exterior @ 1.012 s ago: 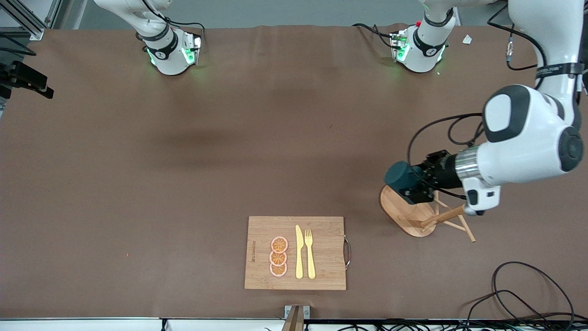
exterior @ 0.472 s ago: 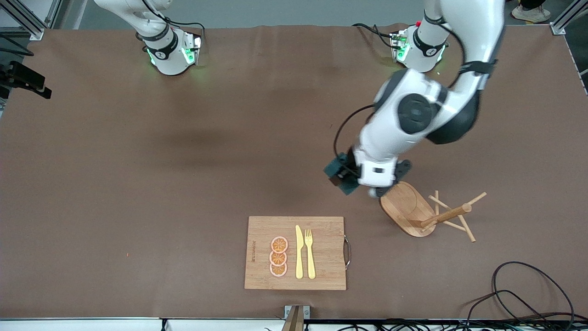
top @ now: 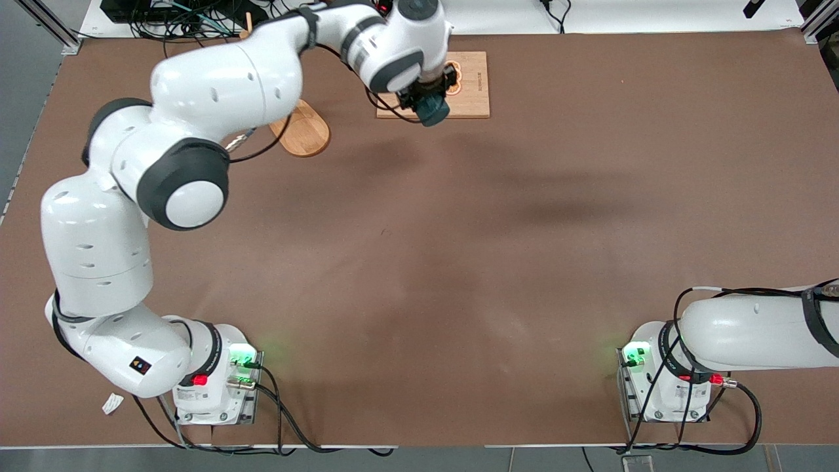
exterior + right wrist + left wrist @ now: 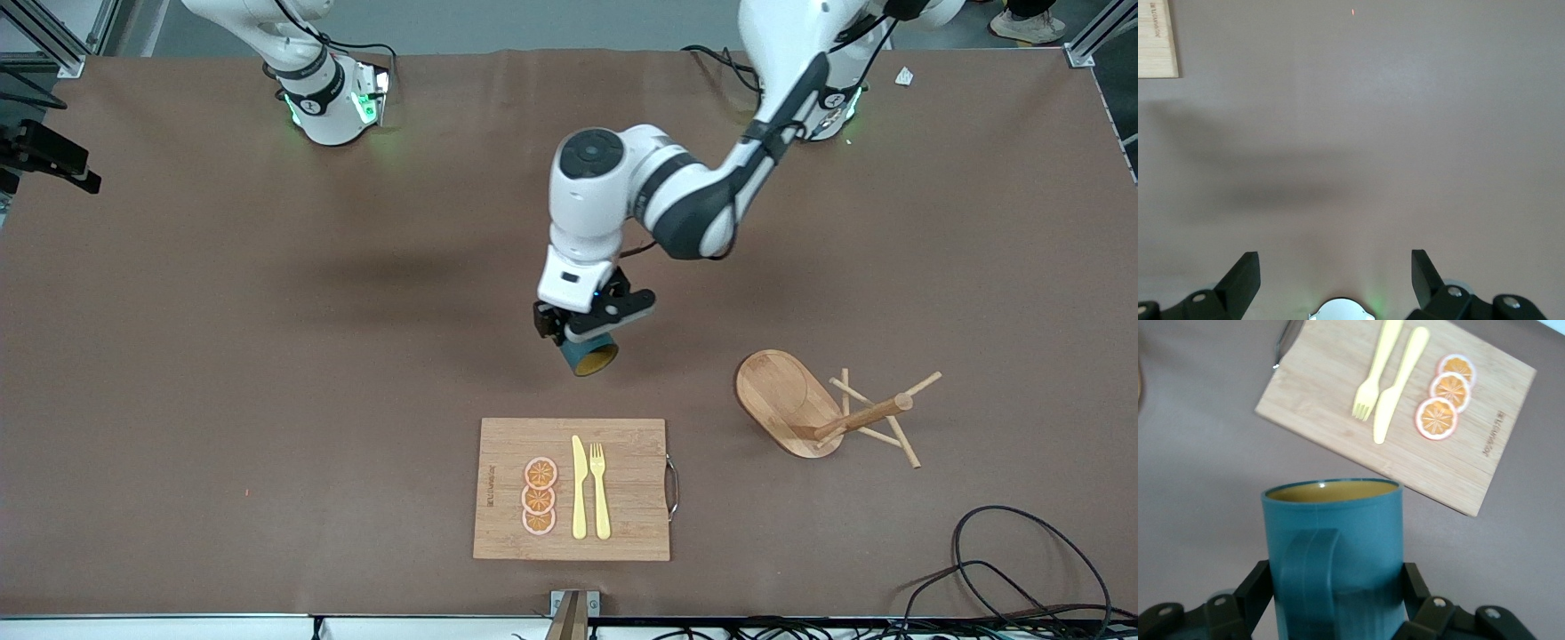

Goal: Transfer cup from left to right arm and place
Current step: 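Lift the teal mug off the stand peg with the left gripper, then carry the teal mug toward the table middle and lower it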

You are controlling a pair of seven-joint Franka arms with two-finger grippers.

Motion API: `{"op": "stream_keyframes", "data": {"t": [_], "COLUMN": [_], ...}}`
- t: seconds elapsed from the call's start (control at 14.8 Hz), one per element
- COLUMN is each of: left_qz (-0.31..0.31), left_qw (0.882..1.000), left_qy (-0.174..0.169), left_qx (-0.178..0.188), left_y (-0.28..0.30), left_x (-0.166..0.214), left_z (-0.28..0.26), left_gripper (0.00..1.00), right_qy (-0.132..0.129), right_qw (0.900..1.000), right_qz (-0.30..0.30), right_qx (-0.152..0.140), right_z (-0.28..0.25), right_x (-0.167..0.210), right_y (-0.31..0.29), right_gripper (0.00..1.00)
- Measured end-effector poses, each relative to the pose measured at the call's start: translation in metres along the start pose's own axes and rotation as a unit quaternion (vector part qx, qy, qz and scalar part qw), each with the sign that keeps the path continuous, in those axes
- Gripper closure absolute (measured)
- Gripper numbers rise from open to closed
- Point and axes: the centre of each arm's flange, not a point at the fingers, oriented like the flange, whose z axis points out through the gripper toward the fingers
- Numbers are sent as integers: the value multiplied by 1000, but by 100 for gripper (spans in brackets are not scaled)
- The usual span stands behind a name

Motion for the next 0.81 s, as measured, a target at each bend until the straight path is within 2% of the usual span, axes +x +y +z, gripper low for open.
{"op": "stream_keyframes", "data": {"t": [0.13, 0.34, 0.61, 0.81], "left_qz": [35, 71, 119, 172], "left_qw": [999, 990, 962, 938], "left_qy": [37, 122, 244, 300], "left_qx": [-8, -18, -39, -37], "left_y": [13, 28, 38, 36], "left_x": [-32, -80, -138, -181], "left_z": [13, 23, 36, 65], "left_gripper": [17, 17, 17, 17], "right_qy": [0, 0, 0, -1], "right_qw": [1000, 1000, 1000, 1000], "right_qz": [-1, -1, 0, 1], "right_qx": [3, 4, 4, 4], "right_z": [0, 0, 0, 0], "right_x": [0, 0, 0, 0], "right_y": [-1, -1, 0, 1], "right_gripper": [0, 0, 0, 0]}}
